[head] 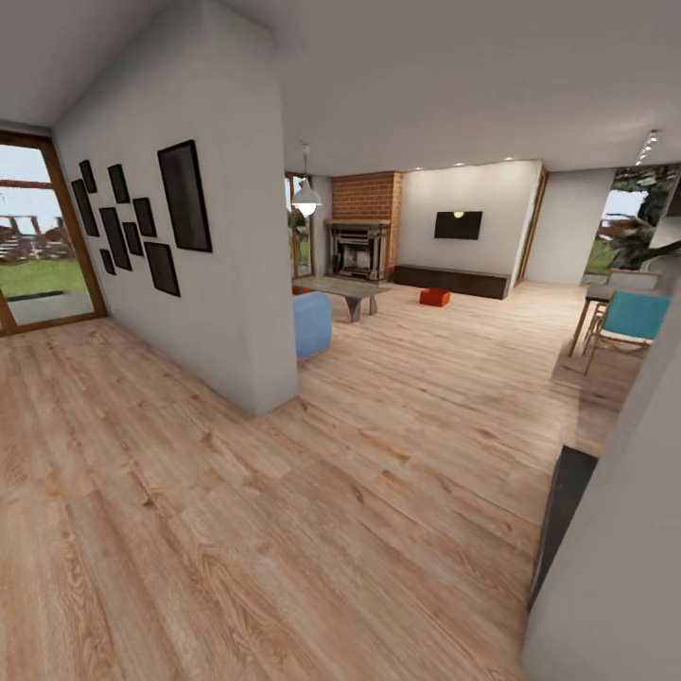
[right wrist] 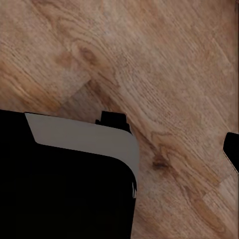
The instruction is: Move the two storage containers from the living room to the garage. In the garage, place one container on the floor and stack the other container on top of it (either order is fine).
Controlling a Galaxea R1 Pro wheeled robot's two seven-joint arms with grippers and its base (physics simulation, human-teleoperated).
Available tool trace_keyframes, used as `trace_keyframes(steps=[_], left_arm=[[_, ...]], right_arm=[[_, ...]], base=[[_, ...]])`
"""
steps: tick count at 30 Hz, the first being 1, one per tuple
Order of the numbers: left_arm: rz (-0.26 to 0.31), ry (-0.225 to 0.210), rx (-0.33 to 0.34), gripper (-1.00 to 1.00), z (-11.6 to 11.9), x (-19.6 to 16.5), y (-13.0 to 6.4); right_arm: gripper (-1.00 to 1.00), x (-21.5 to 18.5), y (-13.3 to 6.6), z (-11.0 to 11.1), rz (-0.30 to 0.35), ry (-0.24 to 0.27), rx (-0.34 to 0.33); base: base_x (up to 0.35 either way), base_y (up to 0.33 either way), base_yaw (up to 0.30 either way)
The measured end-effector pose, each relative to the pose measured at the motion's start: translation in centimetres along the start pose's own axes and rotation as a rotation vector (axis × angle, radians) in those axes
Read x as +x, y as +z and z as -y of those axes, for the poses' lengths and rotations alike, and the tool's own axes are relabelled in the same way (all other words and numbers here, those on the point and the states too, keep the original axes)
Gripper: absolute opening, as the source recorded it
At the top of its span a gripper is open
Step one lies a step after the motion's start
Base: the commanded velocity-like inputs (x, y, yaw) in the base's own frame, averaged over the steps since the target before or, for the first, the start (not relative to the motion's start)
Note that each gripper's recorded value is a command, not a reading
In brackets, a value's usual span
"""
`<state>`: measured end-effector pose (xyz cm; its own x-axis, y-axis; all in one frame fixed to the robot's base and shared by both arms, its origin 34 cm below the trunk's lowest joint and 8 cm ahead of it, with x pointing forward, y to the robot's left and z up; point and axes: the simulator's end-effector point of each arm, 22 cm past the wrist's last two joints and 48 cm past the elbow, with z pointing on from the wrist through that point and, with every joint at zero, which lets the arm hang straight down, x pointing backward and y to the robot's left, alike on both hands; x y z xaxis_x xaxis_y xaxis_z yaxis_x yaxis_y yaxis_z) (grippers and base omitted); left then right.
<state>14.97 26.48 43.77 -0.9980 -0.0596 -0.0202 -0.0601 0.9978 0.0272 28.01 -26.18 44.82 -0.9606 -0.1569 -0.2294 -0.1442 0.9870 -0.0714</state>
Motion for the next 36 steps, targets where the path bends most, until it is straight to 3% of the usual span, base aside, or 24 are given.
trace_keyframes(steps=[36], left_arm=[[0.0,0.0,0.0,1.0,-0.03,-0.01,0.0]], right_arm=[[1.0,-0.02,0.0,-0.01,0.0,0.0,0.0]], base=[[0.269,0.0,0.0]])
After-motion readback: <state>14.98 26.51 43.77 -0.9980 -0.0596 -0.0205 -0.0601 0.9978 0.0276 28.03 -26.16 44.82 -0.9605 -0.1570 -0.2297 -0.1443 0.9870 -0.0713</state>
